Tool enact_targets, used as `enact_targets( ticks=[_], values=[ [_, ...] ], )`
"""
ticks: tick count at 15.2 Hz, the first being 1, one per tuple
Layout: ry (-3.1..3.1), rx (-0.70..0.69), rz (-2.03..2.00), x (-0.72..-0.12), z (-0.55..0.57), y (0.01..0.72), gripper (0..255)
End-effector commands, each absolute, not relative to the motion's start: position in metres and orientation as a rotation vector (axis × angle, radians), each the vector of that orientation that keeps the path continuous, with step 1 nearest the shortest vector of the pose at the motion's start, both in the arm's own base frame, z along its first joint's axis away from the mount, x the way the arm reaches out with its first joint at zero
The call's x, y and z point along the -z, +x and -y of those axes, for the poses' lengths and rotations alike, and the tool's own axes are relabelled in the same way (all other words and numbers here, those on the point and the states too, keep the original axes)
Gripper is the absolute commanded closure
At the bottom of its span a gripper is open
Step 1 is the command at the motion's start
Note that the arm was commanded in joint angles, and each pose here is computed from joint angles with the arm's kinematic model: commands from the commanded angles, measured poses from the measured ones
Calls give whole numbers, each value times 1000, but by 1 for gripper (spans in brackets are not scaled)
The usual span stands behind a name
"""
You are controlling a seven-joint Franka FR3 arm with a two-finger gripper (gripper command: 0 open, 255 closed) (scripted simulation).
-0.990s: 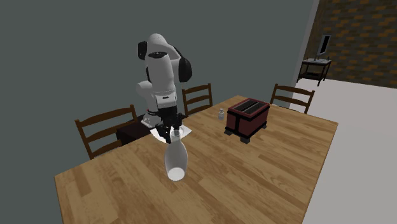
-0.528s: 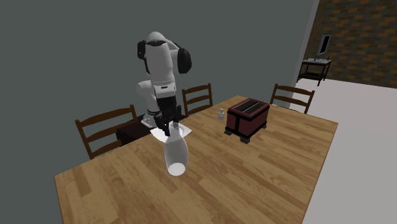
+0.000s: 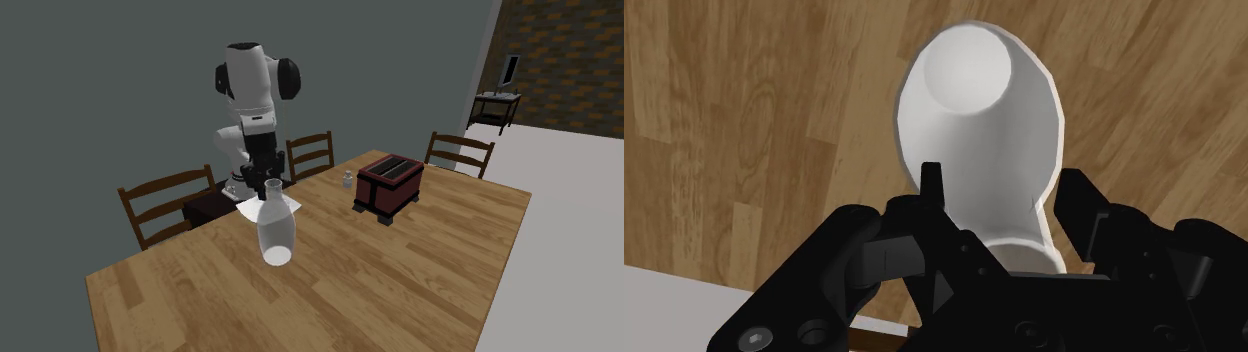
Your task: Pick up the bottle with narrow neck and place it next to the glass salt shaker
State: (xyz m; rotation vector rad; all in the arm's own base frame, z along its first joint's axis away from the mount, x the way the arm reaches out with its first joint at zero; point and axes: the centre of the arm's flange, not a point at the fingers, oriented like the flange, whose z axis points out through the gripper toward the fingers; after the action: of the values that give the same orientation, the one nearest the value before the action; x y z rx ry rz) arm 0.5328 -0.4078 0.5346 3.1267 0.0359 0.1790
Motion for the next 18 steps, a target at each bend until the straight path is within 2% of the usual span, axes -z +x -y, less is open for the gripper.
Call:
enact_targets(
  ticks=[1,10,18],
  values=[
    [3127,-179,-36,-546,407,532,255],
    [3127,-179,-36,-588,407,532,255],
    [3127,-179,-36,-618,311,502,255]
  ],
)
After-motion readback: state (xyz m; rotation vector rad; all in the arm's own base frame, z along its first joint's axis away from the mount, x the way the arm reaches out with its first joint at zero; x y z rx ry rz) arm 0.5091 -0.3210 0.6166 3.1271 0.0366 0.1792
